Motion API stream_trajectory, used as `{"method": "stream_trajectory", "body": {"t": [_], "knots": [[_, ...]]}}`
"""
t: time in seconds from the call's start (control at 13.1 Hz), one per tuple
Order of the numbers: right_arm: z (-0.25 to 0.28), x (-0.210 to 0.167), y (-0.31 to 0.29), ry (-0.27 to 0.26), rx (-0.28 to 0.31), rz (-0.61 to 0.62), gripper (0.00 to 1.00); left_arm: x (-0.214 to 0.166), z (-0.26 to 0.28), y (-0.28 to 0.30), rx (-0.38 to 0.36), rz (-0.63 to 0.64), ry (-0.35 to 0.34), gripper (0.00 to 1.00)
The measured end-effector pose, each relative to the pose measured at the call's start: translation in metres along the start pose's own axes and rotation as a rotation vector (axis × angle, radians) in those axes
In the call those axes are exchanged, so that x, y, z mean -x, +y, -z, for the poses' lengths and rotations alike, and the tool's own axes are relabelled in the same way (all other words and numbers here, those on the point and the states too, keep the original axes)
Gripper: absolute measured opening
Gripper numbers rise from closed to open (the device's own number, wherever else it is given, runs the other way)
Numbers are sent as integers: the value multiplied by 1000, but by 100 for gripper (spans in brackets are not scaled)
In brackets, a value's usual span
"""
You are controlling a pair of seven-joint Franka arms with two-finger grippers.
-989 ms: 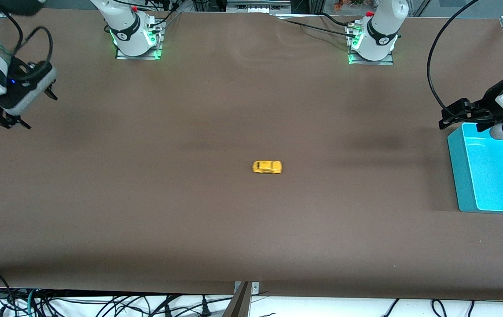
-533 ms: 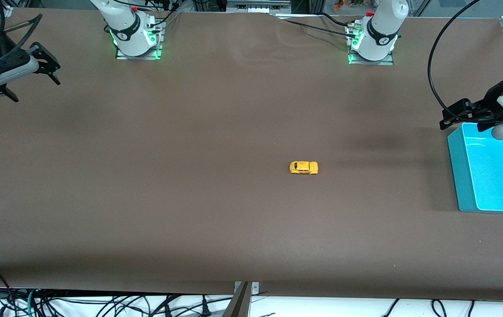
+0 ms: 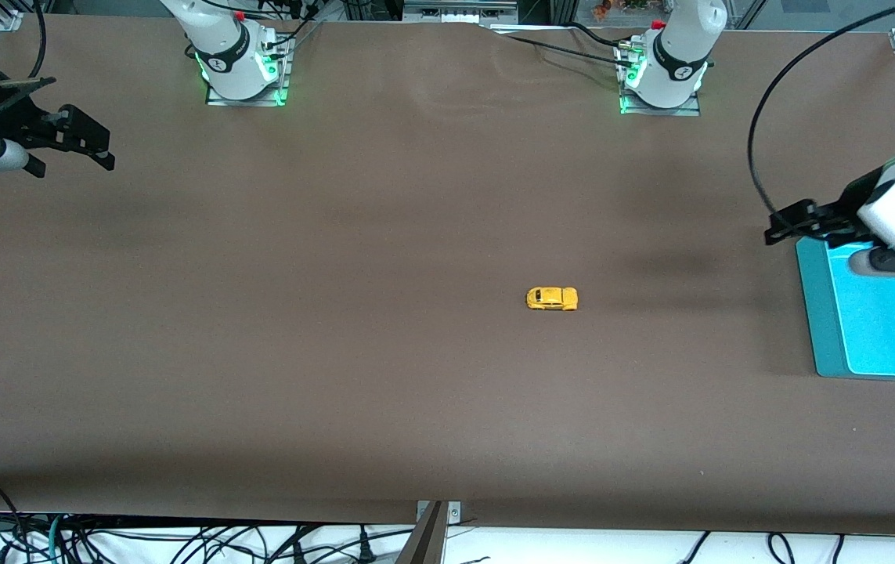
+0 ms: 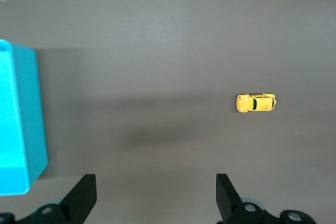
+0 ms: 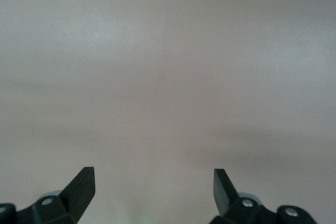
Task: Wind and store yellow beetle car
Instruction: 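Reach the left gripper down to the rolled yellow car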
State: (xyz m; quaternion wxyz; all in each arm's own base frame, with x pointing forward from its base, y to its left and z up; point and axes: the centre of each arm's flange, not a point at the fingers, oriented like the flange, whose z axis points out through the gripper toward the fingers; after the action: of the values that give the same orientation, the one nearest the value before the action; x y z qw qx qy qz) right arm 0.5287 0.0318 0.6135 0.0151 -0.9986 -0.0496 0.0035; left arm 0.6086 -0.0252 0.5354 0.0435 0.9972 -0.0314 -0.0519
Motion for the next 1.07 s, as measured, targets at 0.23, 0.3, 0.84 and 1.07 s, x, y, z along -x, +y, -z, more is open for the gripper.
{"method": "stream_trajectory", "body": {"t": [0.23, 0.3, 0.84, 1.07], "knots": [[-5, -2, 3, -10, -6, -26, 100, -15, -26, 65, 13, -260, 5, 100], [-6, -2, 3, -12, -6, -28, 100, -19, -35, 86, 19, -372, 14, 100], [-18, -5, 5, -36, -13, -30, 100, -61, -162, 189, 16, -1137, 41, 100], [-24, -8, 8, -46, -18, -31, 100, -54, -218, 246, -49, -1295, 42, 100]]}}
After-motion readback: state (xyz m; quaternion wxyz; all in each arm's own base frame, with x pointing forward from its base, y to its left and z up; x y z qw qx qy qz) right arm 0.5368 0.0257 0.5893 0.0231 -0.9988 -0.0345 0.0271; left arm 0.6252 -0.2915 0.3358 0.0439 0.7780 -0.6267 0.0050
